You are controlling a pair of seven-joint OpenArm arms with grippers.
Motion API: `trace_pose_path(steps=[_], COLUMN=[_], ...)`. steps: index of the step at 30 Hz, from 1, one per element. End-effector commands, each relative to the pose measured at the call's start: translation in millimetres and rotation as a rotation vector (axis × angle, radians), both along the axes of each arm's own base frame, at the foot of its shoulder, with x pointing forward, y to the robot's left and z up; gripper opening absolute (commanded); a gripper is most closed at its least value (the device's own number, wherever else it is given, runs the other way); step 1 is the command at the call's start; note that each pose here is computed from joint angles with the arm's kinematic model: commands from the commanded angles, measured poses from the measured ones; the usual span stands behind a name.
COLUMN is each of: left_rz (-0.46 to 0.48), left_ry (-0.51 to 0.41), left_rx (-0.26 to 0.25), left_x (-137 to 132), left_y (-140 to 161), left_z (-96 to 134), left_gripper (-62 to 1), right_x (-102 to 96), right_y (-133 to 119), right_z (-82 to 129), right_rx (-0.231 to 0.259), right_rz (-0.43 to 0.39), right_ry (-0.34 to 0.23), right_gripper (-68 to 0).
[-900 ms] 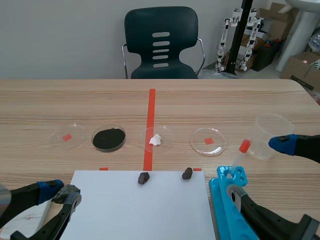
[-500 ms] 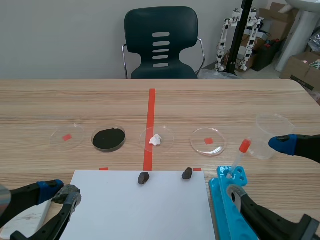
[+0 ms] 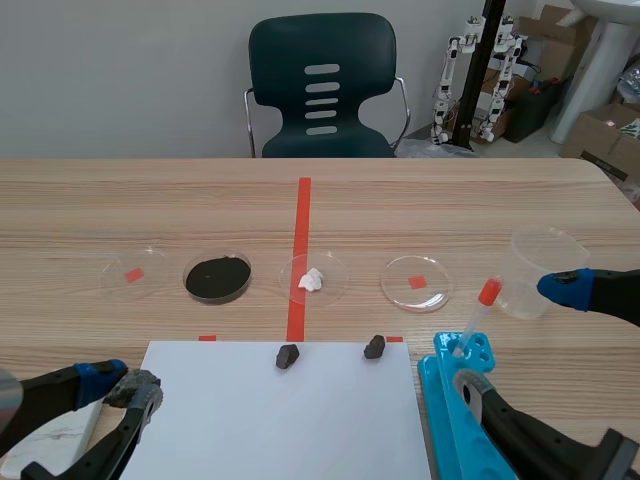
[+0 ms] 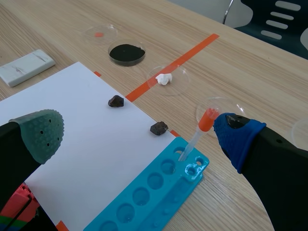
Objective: Lower the mineral onto the iron filings and hold still
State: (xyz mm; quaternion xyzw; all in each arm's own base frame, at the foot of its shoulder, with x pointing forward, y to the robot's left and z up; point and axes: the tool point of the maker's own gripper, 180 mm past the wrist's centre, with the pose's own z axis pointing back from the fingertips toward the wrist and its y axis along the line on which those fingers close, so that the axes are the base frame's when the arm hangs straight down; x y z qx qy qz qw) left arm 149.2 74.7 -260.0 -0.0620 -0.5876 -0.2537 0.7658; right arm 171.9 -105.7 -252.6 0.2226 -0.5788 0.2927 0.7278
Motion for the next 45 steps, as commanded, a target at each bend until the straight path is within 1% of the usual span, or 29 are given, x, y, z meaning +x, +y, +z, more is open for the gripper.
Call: trace_pose_path(steps=[1, 3, 6, 8, 9, 13, 15, 17, 19, 21, 24, 27, 30, 34, 39, 45], left_rz=[0.007, 0.011, 0.011, 0.024, 0.042, 0.164, 0.219, 0.254, 0.274, 0.264, 0.252, 0.291, 0.318, 0.356, 0.392, 0.407], left_ry=[-0.021, -0.004, -0.016, -0.023, -0.011, 0.117, 0.189, 0.221, 0.231, 0.242, 0.304, 0.374, 0.444, 0.528, 0.600, 0.662], left_rx=[-0.015, -0.005, -0.007, -0.018, -0.033, -0.056, -0.080, -0.104, -0.114, -0.108, -0.092, -0.075, -0.073, -0.070, -0.071, -0.068], left_x=[2.8, 2.2, 5.0, 12.3, 18.1, 47.4, 63.2, 78.7, 95.7, 114.1, 141.3, 168.9, 193.5, 222.5, 246.6, 257.9], left_y=[-1.5, -0.2, -0.4, 1.0, 2.5, 15.0, 18.0, 18.8, 18.7, 15.8, 12.9, 18.5, 20.8, 21.6, 21.4, 18.1], left_z=[5.7, 2.4, 4.3, 6.1, 5.3, -11.3, -17.5, -18.9, -17.8, -18.8, -31.6, -50.5, -67.3, -84.1, -98.3, -110.2], left_gripper=[-50.9, -50.9, -50.9, -50.9, -50.9, -50.9, -50.9, -50.9, -50.9, -50.9, -50.9, -50.9, -50.9, -50.9, -50.9, -50.9], right_x=[4.0, 4.0, 4.0, 4.0, 4.0, 4.0, 4.0, 4.0, 4.0, 4.0, 4.0, 4.0, 4.0, 4.0, 4.0, 4.0], right_y=[3.0, 3.0, 3.0, 3.0, 3.0, 3.0, 3.0, 3.0, 3.0, 3.0, 3.0, 3.0, 3.0, 3.0, 3.0, 3.0], right_z=[10.2, 10.2, 10.2, 10.2, 10.2, 10.2, 10.2, 10.2, 10.2, 10.2, 10.2, 10.2, 10.2, 10.2, 10.2, 10.2], right_rx=[0.027, 0.027, 0.027, 0.027, 0.027, 0.027, 0.027, 0.027, 0.027, 0.027, 0.027, 0.027, 0.027, 0.027, 0.027, 0.027], right_rz=[0.001, 0.001, 0.001, 0.001, 0.001, 0.001, 0.001, 0.001, 0.001, 0.001, 0.001, 0.001, 0.001, 0.001, 0.001, 0.001], right_ry=[-0.032, -0.032, -0.032, -0.032, -0.032, -0.032, -0.032, -0.032, -0.032, -0.032, -0.032, -0.032, -0.032, -0.032, -0.032, -0.032], right_gripper=[0.4, 0.4, 0.4, 0.4, 0.4, 0.4, 0.4, 0.4, 0.4, 0.4, 0.4, 0.4, 0.4, 0.4, 0.4, 0.4])
